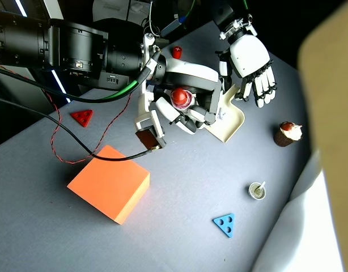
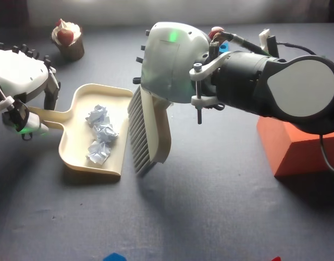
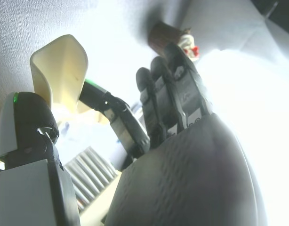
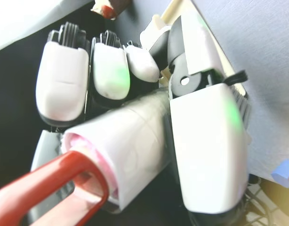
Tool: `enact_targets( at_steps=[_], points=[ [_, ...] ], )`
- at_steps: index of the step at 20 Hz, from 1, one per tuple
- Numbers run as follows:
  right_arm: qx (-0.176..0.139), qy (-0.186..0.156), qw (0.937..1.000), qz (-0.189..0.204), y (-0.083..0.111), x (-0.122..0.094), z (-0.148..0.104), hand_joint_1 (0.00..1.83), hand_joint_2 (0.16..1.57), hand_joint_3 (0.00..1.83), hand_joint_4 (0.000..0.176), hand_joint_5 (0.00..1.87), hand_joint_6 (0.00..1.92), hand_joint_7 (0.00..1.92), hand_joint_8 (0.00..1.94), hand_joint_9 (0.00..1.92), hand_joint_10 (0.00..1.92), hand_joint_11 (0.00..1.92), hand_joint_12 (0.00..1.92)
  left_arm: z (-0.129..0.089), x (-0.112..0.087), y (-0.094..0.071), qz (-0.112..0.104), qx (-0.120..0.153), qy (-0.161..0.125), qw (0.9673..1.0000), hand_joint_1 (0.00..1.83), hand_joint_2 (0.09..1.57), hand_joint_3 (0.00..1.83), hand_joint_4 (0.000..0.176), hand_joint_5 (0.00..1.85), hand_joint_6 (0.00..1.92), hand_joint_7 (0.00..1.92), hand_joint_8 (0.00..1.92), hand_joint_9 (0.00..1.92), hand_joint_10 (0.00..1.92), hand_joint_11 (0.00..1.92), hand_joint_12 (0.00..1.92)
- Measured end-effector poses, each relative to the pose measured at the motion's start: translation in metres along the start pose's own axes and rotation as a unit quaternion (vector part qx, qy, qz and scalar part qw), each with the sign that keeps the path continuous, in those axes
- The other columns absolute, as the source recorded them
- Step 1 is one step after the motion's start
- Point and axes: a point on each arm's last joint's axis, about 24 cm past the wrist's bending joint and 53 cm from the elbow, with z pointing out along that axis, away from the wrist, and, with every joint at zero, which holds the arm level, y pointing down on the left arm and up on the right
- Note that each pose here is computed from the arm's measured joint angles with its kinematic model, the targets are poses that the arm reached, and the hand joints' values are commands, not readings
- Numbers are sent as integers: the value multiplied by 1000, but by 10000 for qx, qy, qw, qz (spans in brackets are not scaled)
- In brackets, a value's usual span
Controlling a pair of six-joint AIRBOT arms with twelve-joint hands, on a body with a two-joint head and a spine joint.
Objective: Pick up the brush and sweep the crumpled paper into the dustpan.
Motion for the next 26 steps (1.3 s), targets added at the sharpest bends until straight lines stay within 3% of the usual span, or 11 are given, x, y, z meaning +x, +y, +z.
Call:
enact_targets(
  at_steps=[2, 4, 6, 7, 9, 10, 11, 16, 17, 24, 26],
  points=[
    [-27, -21, 10000, 0, 5, -2, 4, 1331, 1198, 3, 0, 890, 1391, 1197, 1941, 1430, 1921, 1575, 1921, 0, 0, 0, 0, 1, 0, 10000, 1054, 1099, 0, 104, 1016, 922, 414, 4, 324, 7, 213, 236],
    [-77, -24, 9999, 62, 12, -2, 8, 1342, 1215, 0, 0, 850, 1889, 1200, 1941, 1423, 1921, 1575, 1921, 0, 0, 0, -4, 0, 2, 10000, 1057, 1087, 0, 118, 1040, 882, 425, 1, 324, 0, 214, 224],
    [-104, -36, 9998, 136, 17, -3, 12, 1161, 1223, 0, 0, 798, 1416, 1220, 1941, 1449, 1921, 1588, 1921, 0, 0, 0, -1, 3, 3, 10000, 1063, 1088, 1, 99, 1036, 889, 401, 0, 307, 2, 223, 220],
    [-97, -51, 9998, 144, 19, -4, 14, 1296, 1223, 0, 0, 869, 1337, 1227, 1941, 1459, 1921, 1594, 1921, 0, 0, 0, 0, 0, 2, 10000, 1049, 1093, 1, 124, 1023, 909, 407, 2, 312, 3, 212, 211],
    [-25, -130, 9995, 301, 18, -6, 18, 1300, 1216, 1, 0, 867, 1319, 1210, 1941, 1444, 1921, 1587, 1921, 0, 0, 0, 0, 0, 1, 10000, 1062, 1088, 0, 104, 1039, 885, 420, 3, 321, 1, 220, 208],
    [-2, -215, 9992, 338, 19, -7, 19, 1356, 1195, 0, 0, 877, 1856, 1187, 1941, 1423, 1921, 1578, 1921, 0, 0, 0, 0, 0, 0, 10000, 1071, 1093, 1, 66, 1028, 903, 382, 0, 290, 1, 215, 206],
    [14, -259, 9993, 275, 20, -9, 19, 1345, 1202, 0, 0, 900, 1567, 1182, 1941, 1421, 1921, 1585, 1921, 0, 0, 0, 0, 0, 2, 10000, 1065, 1095, 1, 78, 1023, 911, 386, 1, 299, 3, 215, 205],
    [314, -440, 9975, 446, 16, -16, 21, 1364, 1184, 0, 0, 919, 1656, 1191, 1941, 1420, 1921, 1586, 1921, 0, 0, 0, 0, 1, 0, 10000, 1034, 1103, 1, 140, 1001, 946, 415, 3, 325, 4, 220, 199],
    [328, -443, 9974, 464, 16, -15, 19, 1361, 1182, 0, 0, 940, 1711, 1194, 1941, 1421, 1921, 1586, 1921, 0, 0, 0, -4, -1, 0, 10000, 1050, 1103, 0, 104, 1006, 939, 412, 1, 328, 3, 224, 198],
    [379, -352, 9968, 612, 3, -6, -13, 1140, 1185, 0, 0, 858, 1203, 1225, 1941, 1442, 1921, 1588, 1921, 0, 0, 0, 2, -4, -3, 10000, 1040, 1102, 0, 131, 1007, 936, 414, 3, 312, 2, 223, 189],
    [441, -338, 9953, 789, -2, -2, -22, 1348, 1192, 0, 0, 890, 1906, 1190, 1941, 1416, 1921, 1571, 1921, 0, 0, 0, 3, -3, -2, 10000, 1064, 1092, 0, 90, 1031, 898, 433, 6, 320, 3, 224, 181]
  ],
)
